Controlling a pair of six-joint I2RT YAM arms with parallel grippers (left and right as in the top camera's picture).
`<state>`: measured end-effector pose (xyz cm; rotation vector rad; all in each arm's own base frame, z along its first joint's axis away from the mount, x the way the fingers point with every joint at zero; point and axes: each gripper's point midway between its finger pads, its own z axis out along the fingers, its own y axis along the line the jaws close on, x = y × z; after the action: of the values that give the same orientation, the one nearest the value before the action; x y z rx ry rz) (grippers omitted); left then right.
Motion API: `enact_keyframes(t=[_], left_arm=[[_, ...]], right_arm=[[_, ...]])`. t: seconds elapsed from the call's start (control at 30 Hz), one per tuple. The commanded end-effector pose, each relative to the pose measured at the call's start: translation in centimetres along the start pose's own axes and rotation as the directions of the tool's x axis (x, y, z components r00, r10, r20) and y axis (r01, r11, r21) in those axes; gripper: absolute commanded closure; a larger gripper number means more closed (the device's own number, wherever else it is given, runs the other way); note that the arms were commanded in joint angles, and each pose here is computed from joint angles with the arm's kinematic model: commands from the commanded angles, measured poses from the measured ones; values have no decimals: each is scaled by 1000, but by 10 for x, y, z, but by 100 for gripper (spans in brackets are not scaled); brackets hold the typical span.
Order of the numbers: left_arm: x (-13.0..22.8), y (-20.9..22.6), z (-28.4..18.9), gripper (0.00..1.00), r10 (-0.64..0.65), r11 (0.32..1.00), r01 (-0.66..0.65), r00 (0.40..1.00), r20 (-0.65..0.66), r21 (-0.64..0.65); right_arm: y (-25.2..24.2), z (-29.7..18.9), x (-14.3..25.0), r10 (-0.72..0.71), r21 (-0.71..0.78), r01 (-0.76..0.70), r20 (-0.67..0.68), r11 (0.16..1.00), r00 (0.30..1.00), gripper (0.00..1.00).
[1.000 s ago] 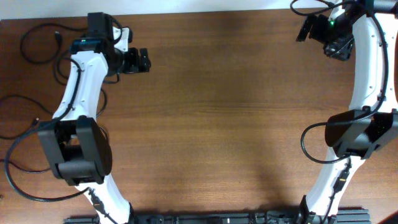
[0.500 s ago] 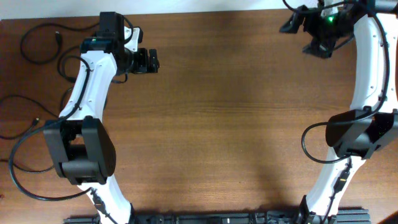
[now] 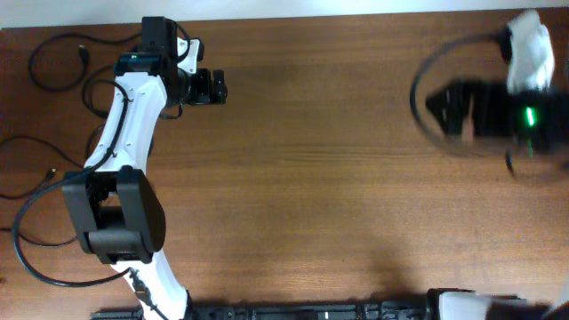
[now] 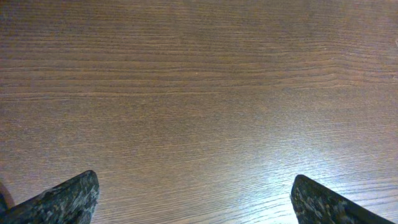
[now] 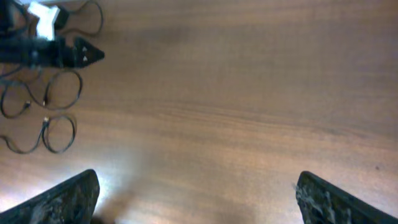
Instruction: Untangle cables
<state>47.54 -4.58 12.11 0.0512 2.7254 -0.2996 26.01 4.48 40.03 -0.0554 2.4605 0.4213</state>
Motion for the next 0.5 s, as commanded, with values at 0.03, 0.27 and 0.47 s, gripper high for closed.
enact_keyframes(t=[0.03,0.27,0.47], left_arm=[[-10,-5,-12,1,-2,1000,1,999,36,12],[-10,-5,-12,1,-2,1000,1,999,36,12],[-10,-5,-12,1,-2,1000,1,999,36,12]], right_arm=[[-5,-12,63,-10,52,12,-45,999,999,2],[-2,3,119,34,5,-34,-148,999,988,2],[-8,17,119,56,10,-56,-209,998,976,2]])
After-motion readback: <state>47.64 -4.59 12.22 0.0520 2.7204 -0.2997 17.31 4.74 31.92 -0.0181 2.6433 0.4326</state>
